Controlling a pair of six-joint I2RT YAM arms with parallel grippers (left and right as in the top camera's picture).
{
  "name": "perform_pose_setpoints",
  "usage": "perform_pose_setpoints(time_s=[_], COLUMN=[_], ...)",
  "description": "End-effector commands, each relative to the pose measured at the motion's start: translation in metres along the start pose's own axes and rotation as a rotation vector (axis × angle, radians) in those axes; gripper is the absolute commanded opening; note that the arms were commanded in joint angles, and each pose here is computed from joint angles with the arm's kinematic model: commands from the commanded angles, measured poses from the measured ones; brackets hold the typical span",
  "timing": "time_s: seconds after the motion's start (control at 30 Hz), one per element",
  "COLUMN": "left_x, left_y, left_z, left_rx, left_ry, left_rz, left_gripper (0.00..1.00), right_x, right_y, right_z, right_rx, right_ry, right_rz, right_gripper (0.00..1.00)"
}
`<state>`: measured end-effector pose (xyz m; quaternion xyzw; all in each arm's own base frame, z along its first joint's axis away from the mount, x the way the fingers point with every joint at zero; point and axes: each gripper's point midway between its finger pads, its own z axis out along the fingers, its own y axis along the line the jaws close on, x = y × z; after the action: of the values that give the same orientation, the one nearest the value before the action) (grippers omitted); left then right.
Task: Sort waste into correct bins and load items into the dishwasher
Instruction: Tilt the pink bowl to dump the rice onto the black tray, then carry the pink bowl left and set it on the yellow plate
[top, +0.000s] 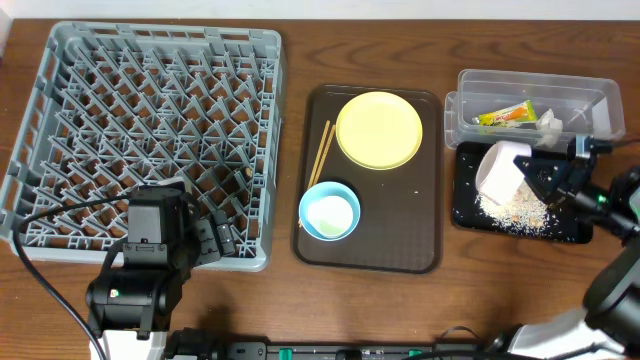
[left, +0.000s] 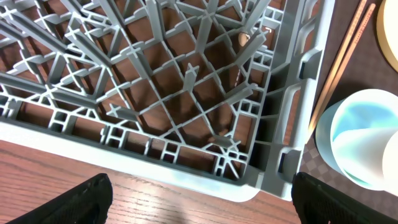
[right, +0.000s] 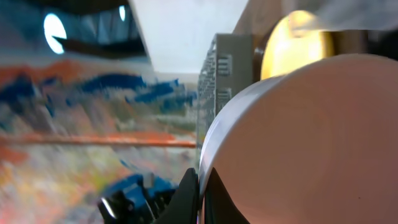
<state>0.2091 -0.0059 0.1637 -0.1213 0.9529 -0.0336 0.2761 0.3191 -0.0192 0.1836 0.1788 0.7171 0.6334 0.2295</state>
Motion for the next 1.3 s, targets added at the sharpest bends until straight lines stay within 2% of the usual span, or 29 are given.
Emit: perform_pose_setpoints(time_s=[0.0, 0.13, 0.3, 0.4, 0.6, 0.77, 0.97, 1.13, 1.27], left_x=[-0.007, -0.007, -0.007, -0.007, -0.007, -0.007, -0.007, -0.007, -0.007], left_y=[-0.003, -0.003, -0.003, -0.003, -0.003, -0.003, -0.003, -0.003, -0.003], left_z=[-0.006, -0.006, -0.006, -0.006, -0.006, -0.006, -0.006, -0.006, -0.006], left_rx=[0.012, 0.012, 0.012, 0.012, 0.012, 0.012, 0.012, 0.011, 0.011], left_ry=[-0.023, -0.023, -0.023, -0.023, -0.023, -0.023, -0.023, -0.023, -0.023], left_rz=[0.017, 0.017, 0.017, 0.017, 0.017, 0.017, 0.017, 0.017, 0.017], left_gripper=[0.94, 0.94, 0.94, 0.94, 0.94, 0.94, 0.94, 0.94, 0.94], right_x=[0.016, 0.046, 0.073, 0.087, 0.101, 0.112, 0.113, 0.076, 0.059], right_y=[0.024, 0.017, -0.018, -0.03, -0.048, -0.045, -0.037, -0.019, -0.009], right_z=[0.017, 0.038, 0.058, 0.072, 0.101, 0.136, 0.176, 0.207, 0.234], right_rx=[0.032, 0.208, 0.509, 0.613, 0.802, 0.815, 0.843, 0.92, 0.865], right_ry=[0.077, 0.239, 0.416, 0.496, 0.559, 0.581, 0.524, 0.305, 0.191], right_rz=[-0.163, -0.302, -0.361, -0.403, -0.538, -0.721, -0.961, -1.172, -1.231], right_gripper=[0.01, 0.01, 0.01, 0.01, 0.01, 0.01, 0.01, 0.01, 0.01])
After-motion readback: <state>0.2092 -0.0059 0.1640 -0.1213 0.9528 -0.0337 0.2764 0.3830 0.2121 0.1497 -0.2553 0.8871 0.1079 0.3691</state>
